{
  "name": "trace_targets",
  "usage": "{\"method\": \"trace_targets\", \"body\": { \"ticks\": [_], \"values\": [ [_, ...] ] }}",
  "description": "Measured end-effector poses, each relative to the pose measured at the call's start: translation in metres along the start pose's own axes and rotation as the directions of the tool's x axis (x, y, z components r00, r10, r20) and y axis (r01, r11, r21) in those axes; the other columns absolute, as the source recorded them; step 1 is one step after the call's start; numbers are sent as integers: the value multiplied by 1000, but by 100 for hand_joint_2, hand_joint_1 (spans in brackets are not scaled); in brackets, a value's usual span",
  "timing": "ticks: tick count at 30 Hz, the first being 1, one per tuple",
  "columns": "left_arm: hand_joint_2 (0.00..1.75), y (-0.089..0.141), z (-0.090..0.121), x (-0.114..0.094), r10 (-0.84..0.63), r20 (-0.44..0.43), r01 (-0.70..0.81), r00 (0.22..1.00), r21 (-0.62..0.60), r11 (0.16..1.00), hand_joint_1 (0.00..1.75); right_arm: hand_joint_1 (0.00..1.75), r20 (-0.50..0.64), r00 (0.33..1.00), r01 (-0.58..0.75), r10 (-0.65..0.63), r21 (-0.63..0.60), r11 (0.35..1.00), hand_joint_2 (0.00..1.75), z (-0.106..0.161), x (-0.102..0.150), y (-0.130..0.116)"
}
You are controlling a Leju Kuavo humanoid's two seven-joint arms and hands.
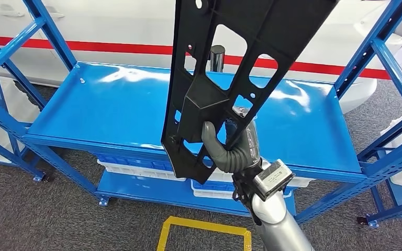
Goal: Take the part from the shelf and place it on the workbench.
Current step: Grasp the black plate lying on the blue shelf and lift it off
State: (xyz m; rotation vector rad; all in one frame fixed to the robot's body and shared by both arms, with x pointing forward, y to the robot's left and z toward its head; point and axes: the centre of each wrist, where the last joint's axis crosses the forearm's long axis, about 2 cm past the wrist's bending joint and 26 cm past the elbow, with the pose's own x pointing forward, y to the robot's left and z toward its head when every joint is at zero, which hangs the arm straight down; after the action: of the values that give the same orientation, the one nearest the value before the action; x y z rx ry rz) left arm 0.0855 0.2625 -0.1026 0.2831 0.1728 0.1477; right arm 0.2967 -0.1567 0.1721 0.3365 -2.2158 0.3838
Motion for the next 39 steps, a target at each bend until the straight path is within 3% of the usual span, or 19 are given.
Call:
{"method": "trace_targets", "body": {
  "ticks": [33,39],
  "values": [
    [175,-3,1,-1,-15,-1,15,1000,-25,1000,0,175,35,993,-115,113,85,990,175,10,-3,4],
    [175,-2,0,-1,-95,16,96,995,-69,993,0,175,32,993,-116,113,109,987,175,14,-7,2]
  ]
}}
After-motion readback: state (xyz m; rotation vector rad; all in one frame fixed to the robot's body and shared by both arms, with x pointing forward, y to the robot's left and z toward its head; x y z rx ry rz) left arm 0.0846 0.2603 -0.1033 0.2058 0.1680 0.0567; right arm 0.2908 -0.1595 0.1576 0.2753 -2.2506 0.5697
